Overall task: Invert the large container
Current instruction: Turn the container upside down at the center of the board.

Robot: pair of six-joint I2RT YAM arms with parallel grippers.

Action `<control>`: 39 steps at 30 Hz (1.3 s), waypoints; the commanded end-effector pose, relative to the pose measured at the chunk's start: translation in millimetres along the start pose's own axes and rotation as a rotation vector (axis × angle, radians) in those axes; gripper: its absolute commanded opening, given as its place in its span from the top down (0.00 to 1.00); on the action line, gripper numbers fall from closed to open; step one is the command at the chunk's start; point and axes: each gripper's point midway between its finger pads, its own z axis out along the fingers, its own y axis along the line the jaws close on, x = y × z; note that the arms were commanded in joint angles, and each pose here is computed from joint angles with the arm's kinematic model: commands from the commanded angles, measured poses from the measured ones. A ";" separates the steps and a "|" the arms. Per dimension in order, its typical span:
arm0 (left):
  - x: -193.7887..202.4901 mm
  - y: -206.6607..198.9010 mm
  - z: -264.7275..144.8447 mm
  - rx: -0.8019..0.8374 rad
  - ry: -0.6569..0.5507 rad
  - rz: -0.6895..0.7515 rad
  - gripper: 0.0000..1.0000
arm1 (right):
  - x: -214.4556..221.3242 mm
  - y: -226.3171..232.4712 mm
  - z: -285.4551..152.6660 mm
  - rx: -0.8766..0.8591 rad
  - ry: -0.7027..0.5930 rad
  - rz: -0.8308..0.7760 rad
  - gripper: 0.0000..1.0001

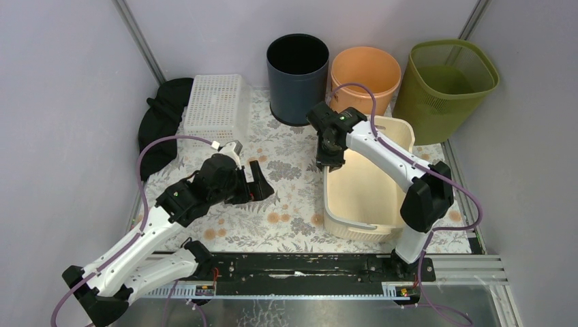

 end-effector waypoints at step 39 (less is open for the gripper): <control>-5.3 -2.9 6.0 0.001 -0.028 -0.029 0.00 | 4.7 19.9 -99.6 -0.227 -0.110 -0.093 1.00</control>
